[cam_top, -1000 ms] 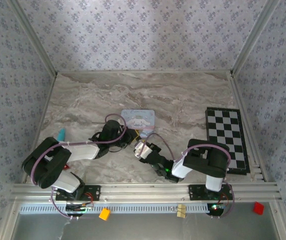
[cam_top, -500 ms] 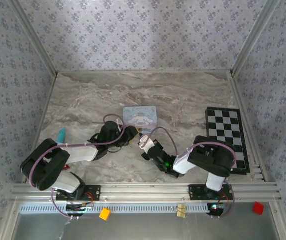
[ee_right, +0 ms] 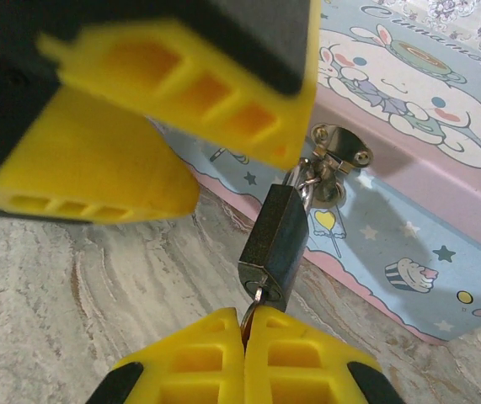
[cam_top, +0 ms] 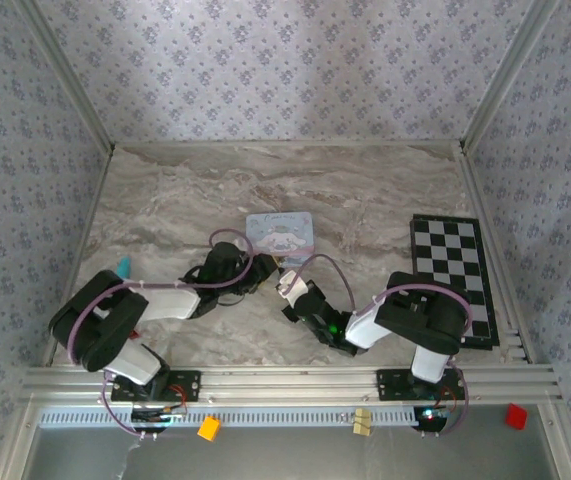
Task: Unlock the padlock with the key
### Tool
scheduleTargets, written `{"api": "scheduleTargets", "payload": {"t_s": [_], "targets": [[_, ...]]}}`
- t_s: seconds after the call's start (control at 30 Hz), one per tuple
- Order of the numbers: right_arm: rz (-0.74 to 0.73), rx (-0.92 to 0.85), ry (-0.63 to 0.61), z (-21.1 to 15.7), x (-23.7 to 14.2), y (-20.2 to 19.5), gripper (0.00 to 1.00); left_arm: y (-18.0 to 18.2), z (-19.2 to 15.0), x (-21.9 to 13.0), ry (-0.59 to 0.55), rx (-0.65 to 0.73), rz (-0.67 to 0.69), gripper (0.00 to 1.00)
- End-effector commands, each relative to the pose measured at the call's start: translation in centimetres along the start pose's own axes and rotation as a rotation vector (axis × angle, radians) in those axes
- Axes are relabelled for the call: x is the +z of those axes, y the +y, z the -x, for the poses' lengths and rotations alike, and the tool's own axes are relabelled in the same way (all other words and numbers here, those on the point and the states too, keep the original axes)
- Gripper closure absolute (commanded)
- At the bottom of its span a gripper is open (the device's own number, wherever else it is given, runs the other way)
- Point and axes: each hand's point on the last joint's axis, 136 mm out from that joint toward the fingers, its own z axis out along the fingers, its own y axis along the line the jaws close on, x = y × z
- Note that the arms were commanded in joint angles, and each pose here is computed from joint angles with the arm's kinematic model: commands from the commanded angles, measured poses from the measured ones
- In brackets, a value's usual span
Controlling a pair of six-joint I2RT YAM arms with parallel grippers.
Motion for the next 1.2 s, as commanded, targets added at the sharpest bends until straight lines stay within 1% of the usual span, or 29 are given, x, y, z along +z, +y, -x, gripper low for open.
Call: {"api": "scheduleTargets", "payload": {"t_s": [0.0,0.13,0.23,0.33,0.53,0.77,0.93,1.17], "targets": [[0.016,0.042,-0.037,1.4,0.0,0.7,1.00,-1.9,-0.3,1.0,0.024,0.037,-0.046,0.51],[0.019,0.043,-0.037,1.4,0.1,0.7,1.00,-2.5,-0.8,1.4,0.034,0.053,-0.062,0.51],[0.019,0.044,-0.038,1.4,0.1,0.8,1.00,-2.6,-0.8,1.4,0.034,0.065,-0.055,0.55],[0.023,0.045,-0.038,1.4,0.1,0.8,1.00,-2.6,-1.1,1.4,0.042,0.081,-0.044,0.56],[0.034,0.063,-0.043,1.7,0.0,0.9,1.00,-2.1,-1.3,1.7,0.050,0.081,-0.025,0.72],[0.043,0.099,-0.045,1.8,-0.1,0.7,1.00,-2.2,-1.3,1.6,0.049,0.078,-0.027,0.79],[0.069,0.185,-0.048,1.9,-0.2,0.4,1.00,-2.3,-1.1,1.3,0.038,0.084,-0.019,0.83],[0.104,0.351,-0.048,1.6,-0.5,-0.6,1.00,-2.0,-0.8,0.9,0.021,0.079,-0.016,0.85]]}}
